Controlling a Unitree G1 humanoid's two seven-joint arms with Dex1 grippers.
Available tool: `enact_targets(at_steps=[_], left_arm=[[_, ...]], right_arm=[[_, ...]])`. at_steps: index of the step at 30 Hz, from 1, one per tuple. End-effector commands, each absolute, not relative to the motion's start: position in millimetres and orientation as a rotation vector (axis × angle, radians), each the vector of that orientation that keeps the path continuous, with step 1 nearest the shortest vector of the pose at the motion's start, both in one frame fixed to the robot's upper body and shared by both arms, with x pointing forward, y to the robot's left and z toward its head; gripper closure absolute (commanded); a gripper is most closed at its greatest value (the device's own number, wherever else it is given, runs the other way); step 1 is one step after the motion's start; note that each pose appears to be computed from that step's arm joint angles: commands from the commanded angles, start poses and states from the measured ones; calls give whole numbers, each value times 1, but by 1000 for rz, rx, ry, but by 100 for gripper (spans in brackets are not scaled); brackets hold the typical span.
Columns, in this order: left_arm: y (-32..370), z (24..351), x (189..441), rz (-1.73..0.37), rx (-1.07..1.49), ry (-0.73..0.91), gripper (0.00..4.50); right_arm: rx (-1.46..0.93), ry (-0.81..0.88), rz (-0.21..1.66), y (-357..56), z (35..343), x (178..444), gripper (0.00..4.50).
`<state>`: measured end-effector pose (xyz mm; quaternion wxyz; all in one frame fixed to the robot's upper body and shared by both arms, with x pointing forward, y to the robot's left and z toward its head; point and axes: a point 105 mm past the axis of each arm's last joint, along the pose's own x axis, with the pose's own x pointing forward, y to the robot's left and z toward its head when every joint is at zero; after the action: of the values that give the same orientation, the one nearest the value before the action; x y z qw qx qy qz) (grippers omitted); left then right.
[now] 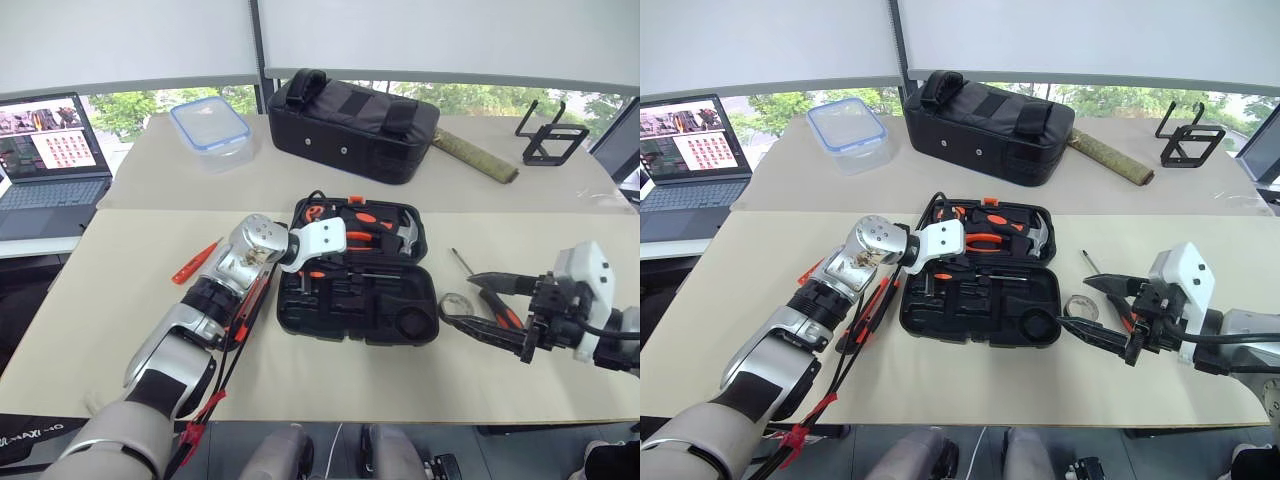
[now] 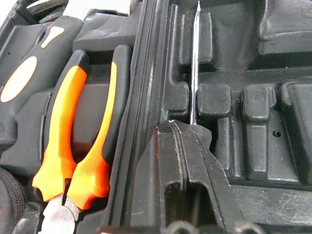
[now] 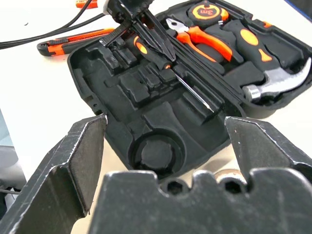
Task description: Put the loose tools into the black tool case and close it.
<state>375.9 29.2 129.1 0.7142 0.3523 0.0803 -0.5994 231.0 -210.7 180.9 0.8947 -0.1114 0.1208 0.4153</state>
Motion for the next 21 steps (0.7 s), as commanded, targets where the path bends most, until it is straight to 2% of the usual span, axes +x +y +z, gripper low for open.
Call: enact_targets(at_steps=[1, 2, 5, 6, 7, 9, 12, 13, 16, 19, 21], left_arm=[[44, 162, 366, -1400, 551, 157, 396], [49, 182, 356, -1456, 460, 124, 376], [66, 214, 328, -1567, 297, 99, 266], [73, 219, 317, -1602, 257, 115, 239], [78, 222, 307, -1628, 234, 127, 192], [84, 224, 291, -1661, 212, 164, 139], [88, 220, 272, -1703, 222, 213, 24], [90, 219, 267, -1711, 226, 230, 9], [90, 216, 261, -1708, 238, 246, 9], [91, 214, 264, -1677, 263, 241, 0], [92, 214, 265, -1667, 264, 243, 0]], right_arm=[[-247, 252, 631, -241, 180, 239, 0], [-229, 263, 551, -253, 176, 241, 0], [-182, 288, 424, -272, 164, 241, 0], [-167, 303, 391, -276, 157, 240, 0], [-158, 318, 365, -280, 151, 240, 0], [-149, 344, 327, -286, 139, 241, 0], [-129, 381, 298, -293, 122, 247, 0], [-122, 391, 297, -293, 116, 249, 0], [-105, 421, 294, -295, 99, 257, 0], [-91, 430, 263, -302, 87, 265, 71], [-95, 428, 267, -303, 85, 267, 134]])
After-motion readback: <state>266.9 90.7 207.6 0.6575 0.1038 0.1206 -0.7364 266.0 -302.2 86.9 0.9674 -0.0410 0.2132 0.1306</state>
